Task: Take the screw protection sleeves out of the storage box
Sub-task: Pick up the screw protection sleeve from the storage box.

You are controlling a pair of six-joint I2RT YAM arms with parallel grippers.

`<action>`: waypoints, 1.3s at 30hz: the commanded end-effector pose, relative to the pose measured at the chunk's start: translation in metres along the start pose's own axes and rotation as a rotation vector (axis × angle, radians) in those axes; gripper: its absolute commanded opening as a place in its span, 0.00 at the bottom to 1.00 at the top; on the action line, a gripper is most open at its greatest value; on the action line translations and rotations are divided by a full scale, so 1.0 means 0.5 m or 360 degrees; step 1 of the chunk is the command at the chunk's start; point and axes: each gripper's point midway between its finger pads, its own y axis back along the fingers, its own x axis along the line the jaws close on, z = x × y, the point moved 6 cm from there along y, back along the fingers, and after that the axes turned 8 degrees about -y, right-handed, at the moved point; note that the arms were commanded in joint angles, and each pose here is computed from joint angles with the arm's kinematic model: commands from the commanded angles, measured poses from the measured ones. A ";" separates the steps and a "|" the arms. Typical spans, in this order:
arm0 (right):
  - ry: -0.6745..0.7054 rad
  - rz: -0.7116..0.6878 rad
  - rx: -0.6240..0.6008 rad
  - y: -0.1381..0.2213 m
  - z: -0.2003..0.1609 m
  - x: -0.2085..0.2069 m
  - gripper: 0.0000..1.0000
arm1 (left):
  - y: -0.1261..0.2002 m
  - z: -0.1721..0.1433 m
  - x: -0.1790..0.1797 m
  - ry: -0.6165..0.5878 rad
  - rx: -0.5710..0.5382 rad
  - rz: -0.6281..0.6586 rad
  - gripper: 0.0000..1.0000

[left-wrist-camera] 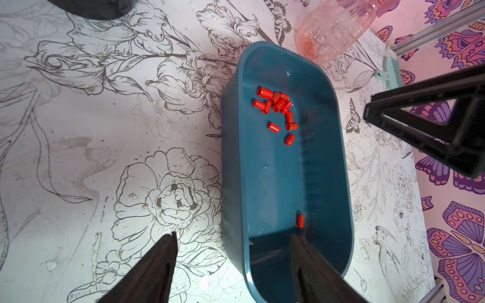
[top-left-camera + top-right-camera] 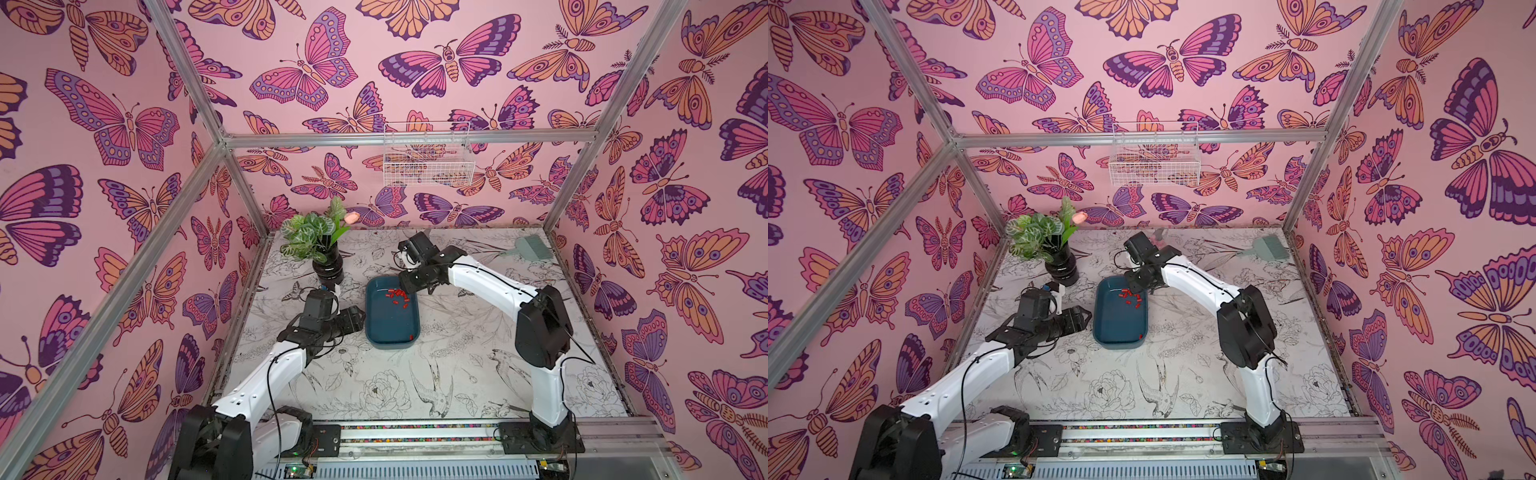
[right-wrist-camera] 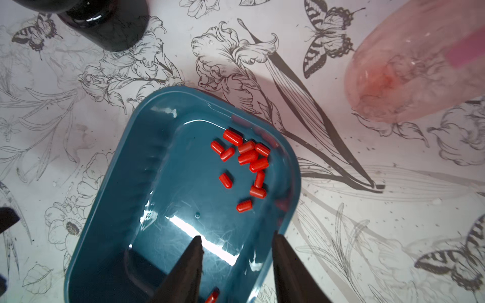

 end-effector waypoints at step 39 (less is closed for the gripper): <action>0.0122 -0.0017 0.0323 -0.187 -0.054 0.036 0.37 | -0.066 -0.030 -0.003 -0.0017 0.0224 0.0074 0.60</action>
